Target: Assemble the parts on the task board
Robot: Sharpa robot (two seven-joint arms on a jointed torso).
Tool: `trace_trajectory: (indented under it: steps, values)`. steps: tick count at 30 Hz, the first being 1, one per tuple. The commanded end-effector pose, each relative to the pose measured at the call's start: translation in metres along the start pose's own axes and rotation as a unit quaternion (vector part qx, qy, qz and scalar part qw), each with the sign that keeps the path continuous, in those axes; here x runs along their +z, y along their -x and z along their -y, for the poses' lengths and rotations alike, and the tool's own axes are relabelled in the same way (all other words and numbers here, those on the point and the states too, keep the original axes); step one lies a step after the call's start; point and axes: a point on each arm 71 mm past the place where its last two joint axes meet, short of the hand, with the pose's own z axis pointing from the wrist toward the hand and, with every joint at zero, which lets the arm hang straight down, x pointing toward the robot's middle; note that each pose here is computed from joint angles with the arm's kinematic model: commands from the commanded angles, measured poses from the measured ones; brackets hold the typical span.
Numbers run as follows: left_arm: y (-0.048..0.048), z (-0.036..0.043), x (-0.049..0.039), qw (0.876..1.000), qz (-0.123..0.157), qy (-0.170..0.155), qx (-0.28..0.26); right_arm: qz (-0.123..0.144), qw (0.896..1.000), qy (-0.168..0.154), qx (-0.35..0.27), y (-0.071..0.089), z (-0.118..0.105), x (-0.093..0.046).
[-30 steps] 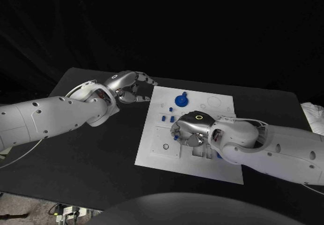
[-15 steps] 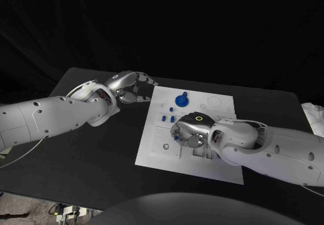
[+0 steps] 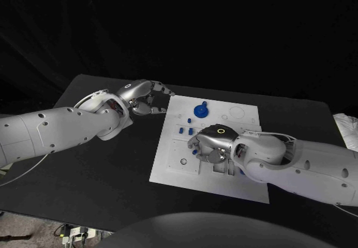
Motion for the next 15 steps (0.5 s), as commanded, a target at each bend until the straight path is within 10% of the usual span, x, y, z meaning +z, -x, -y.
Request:
trace_trajectory:
  steps: [1,15]
  values:
    - [-0.0013,0.0012,0.0008,1.000,-0.006,-0.001,-0.001,0.001,1.000,0.001,-0.003,0.000,0.000,-0.001]
    - [-0.0007,0.0008,-0.0004,1.000,-0.002,-0.002,0.000,0.120,0.992,0.012,0.028,0.022,0.016,-0.030]
